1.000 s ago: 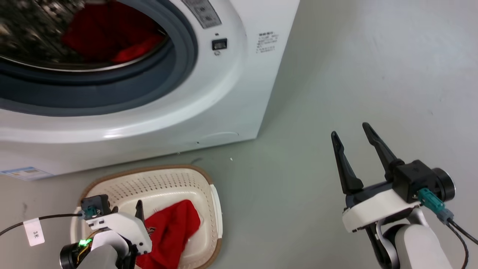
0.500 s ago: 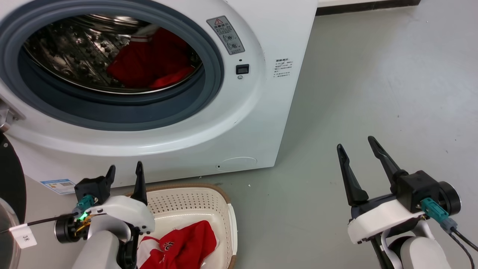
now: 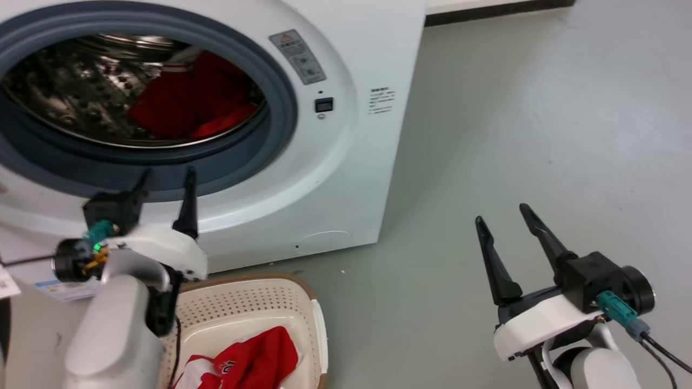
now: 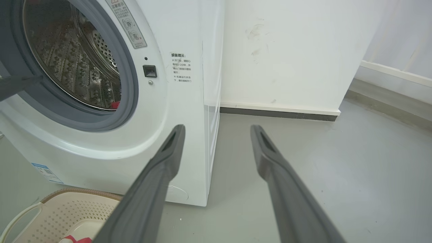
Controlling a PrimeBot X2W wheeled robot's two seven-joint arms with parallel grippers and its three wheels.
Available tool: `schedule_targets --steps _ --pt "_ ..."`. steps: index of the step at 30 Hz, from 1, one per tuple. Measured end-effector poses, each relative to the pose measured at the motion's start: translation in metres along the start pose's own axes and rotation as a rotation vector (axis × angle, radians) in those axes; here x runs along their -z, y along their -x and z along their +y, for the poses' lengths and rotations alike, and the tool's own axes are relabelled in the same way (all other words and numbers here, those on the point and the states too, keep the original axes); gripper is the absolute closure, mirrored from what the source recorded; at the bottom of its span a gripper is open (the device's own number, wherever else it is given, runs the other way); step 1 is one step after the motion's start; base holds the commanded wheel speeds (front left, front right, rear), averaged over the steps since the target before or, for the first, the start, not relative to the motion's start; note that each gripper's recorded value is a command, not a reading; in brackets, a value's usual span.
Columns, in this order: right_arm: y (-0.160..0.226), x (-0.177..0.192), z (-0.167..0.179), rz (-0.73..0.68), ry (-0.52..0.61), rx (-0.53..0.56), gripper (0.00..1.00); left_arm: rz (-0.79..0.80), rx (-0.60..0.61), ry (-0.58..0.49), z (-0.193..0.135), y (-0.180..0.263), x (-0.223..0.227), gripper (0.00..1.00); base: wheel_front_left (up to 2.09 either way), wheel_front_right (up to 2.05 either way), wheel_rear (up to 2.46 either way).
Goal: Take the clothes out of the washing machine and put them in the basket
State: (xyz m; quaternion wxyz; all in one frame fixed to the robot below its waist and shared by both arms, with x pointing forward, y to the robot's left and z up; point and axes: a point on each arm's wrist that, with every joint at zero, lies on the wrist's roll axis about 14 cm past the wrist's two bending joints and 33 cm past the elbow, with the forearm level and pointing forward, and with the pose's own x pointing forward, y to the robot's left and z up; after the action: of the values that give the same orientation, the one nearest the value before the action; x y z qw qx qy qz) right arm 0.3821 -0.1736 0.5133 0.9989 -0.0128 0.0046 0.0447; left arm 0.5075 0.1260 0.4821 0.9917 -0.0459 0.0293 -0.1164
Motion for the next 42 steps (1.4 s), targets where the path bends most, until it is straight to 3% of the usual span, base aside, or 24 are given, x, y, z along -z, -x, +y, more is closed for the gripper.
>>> schedule_targets --steps 13,27,42 --pt "0.021 0.027 -0.030 0.074 -0.034 0.109 0.00 0.123 0.028 -0.043 0.014 -0.083 0.009 0.00 0.00 0.00 0.00" --pt "0.008 0.078 -0.053 0.175 -0.068 0.180 0.00 0.311 0.038 -0.170 0.039 -0.187 0.048 0.00 0.00 0.00 0.00" --pt "0.015 0.122 -0.069 0.294 -0.083 0.243 0.00 0.557 0.031 -0.110 0.041 -0.251 0.095 0.00 0.00 0.00 0.00"
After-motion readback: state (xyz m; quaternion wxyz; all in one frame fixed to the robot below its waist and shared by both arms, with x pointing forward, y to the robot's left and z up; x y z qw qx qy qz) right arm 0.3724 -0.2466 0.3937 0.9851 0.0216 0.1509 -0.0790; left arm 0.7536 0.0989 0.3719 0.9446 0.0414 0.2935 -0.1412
